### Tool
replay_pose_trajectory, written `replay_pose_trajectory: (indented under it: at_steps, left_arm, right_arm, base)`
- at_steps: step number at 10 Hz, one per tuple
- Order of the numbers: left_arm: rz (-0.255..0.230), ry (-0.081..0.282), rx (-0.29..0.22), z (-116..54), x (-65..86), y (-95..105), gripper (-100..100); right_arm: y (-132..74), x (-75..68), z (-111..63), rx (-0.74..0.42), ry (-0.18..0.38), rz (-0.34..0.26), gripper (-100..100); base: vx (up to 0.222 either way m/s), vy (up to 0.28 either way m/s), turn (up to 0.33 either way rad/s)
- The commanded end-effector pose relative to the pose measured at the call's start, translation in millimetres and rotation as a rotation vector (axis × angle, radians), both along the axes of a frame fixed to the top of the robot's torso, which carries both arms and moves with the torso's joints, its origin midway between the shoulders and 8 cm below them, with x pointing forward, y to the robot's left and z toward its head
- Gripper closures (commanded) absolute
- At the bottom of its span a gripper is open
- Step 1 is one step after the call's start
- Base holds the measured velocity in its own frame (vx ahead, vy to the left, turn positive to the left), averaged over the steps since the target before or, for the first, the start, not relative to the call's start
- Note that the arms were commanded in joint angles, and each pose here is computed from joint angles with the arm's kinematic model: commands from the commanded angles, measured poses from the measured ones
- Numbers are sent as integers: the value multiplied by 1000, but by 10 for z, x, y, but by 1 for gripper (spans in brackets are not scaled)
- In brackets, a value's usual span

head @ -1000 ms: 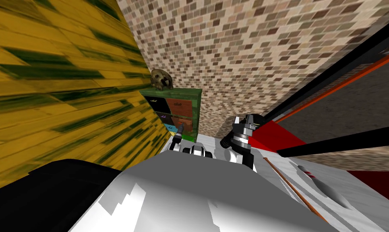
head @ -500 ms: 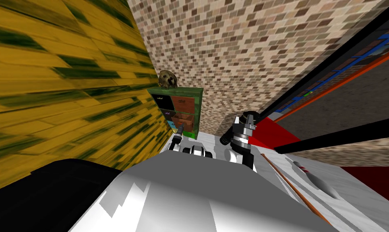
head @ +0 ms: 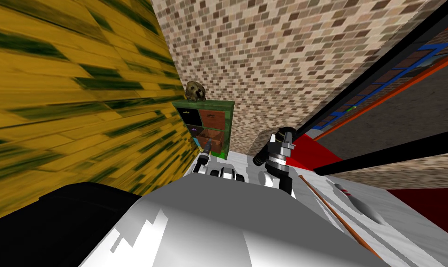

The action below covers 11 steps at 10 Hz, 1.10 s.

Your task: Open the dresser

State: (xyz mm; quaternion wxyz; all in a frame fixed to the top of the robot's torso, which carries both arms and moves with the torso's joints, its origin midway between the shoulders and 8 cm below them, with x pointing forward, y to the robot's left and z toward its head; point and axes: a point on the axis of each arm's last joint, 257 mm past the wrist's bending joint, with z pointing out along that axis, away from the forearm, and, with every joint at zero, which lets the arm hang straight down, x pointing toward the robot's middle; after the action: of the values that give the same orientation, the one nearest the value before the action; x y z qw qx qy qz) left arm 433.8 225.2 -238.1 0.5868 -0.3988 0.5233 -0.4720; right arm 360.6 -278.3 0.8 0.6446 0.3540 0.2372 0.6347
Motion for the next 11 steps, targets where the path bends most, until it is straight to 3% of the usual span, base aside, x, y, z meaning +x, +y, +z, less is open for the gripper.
replay_pose_trajectory:
  at_steps: [1, 4, 5, 6, 11]
  left_arm:
    - [2, -1, 1, 146, 22, 17, -100]
    - [4, -1, 2, 319, 21, 19, -100]
    - [4, 8, 1, 243, 10, 17, -100]
    - [4, 12, 1, 236, 9, 18, 0]
    - [5, 18, 1, 209, 4, 23, 0]
  right_arm:
    - [0, 0, 0, 0, 0, 0, 0]
    - [0, 0, 0, 0, 0, 0, 0]
    - [0, 0, 0, 0, 0, 0, 0]
    - [0, 0, 0, 0, 0, 0, 0]
    - [0, 0, 0, 0, 0, 0, 0]
  base:
    - [5, 0, -9]
    - [-10, 0, -11]
    - [0, 0, 0]
    - [0, 0, 0]
    - [0, 0, 0]
